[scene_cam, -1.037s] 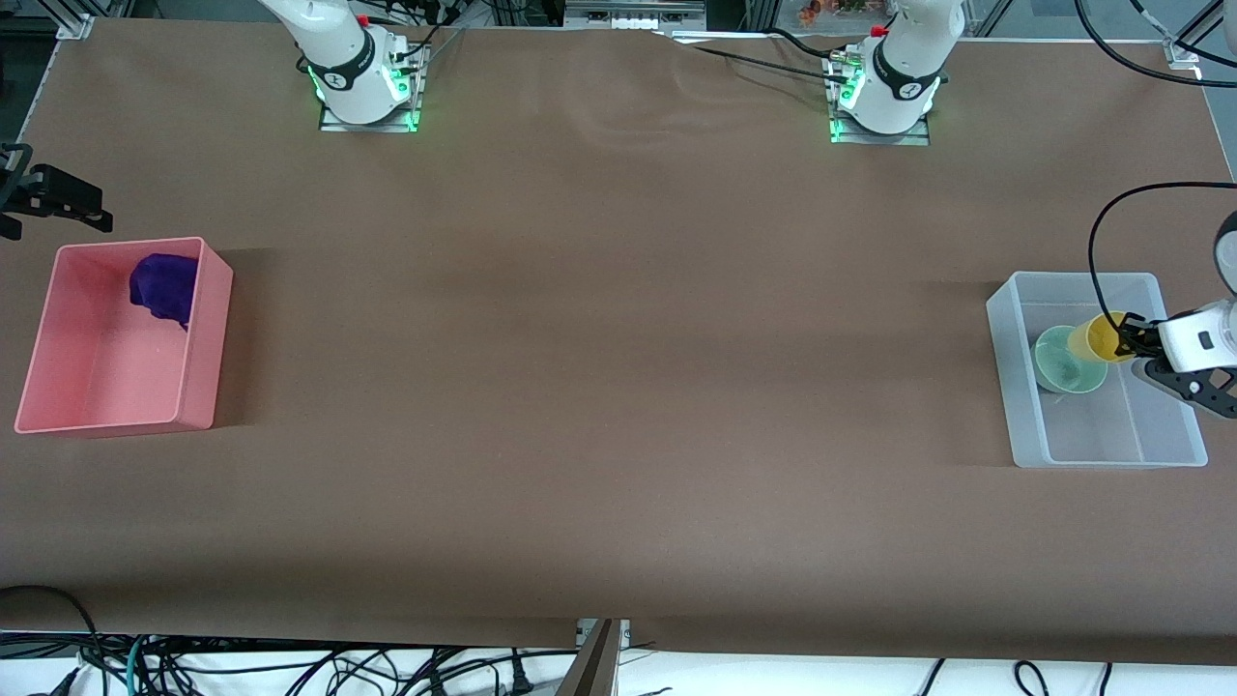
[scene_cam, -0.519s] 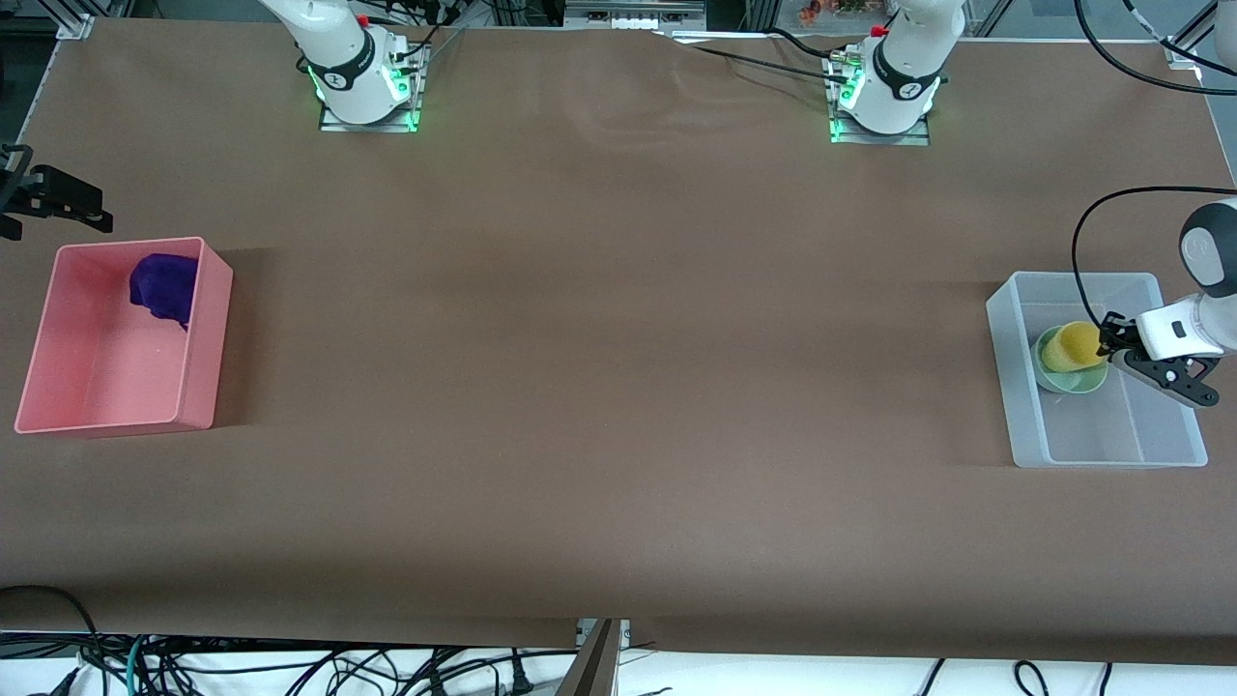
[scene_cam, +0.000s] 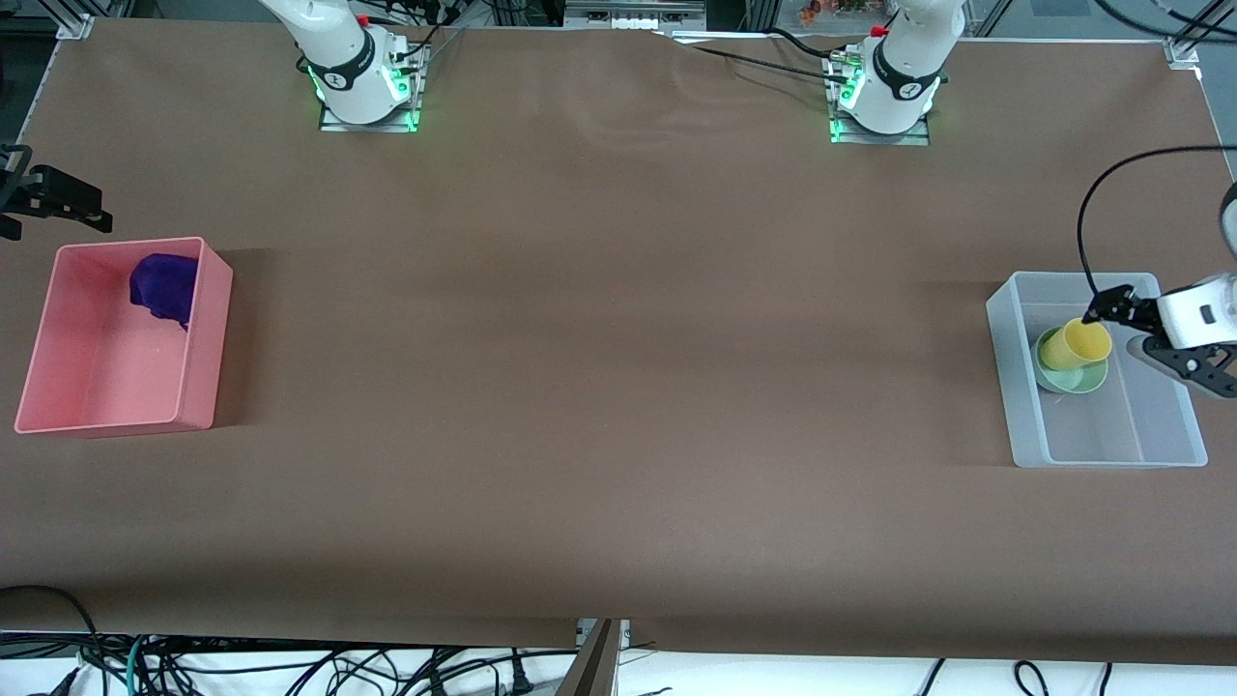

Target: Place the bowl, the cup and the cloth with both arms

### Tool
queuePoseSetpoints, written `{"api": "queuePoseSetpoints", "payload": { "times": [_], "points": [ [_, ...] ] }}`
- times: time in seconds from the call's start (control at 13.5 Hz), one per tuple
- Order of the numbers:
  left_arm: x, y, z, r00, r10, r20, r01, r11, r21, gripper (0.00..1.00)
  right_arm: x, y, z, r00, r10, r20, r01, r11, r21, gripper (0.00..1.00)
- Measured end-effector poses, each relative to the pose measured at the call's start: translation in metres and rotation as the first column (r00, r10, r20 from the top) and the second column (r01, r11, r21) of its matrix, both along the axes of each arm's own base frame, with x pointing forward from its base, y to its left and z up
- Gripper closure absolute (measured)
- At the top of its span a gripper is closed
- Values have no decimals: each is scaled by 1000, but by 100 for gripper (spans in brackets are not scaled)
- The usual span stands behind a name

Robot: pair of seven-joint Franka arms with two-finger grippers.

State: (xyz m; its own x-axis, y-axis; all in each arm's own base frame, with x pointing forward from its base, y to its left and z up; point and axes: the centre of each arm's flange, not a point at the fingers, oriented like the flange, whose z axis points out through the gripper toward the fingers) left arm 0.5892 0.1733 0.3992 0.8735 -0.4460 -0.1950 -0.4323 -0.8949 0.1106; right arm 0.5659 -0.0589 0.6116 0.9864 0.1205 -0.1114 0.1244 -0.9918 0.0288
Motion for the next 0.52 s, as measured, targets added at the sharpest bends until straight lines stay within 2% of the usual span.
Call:
{"api": "queuePoseSetpoints", "payload": {
  "times": [0.22,0.3,0.52],
  "points": [
    [7,-82,82,993,97,-63,-95,995,34,0,0,0,0,1000,-4,0,4,1000,0,0],
    [7,-104,102,991,116,-64,-113,993,44,0,0,0,0,1000,-6,0,6,1000,-1,0],
    [4,-148,151,988,153,-13,-152,987,57,0,0,0,0,1000,-9,0,9,1000,-1,0]
  ]
}}
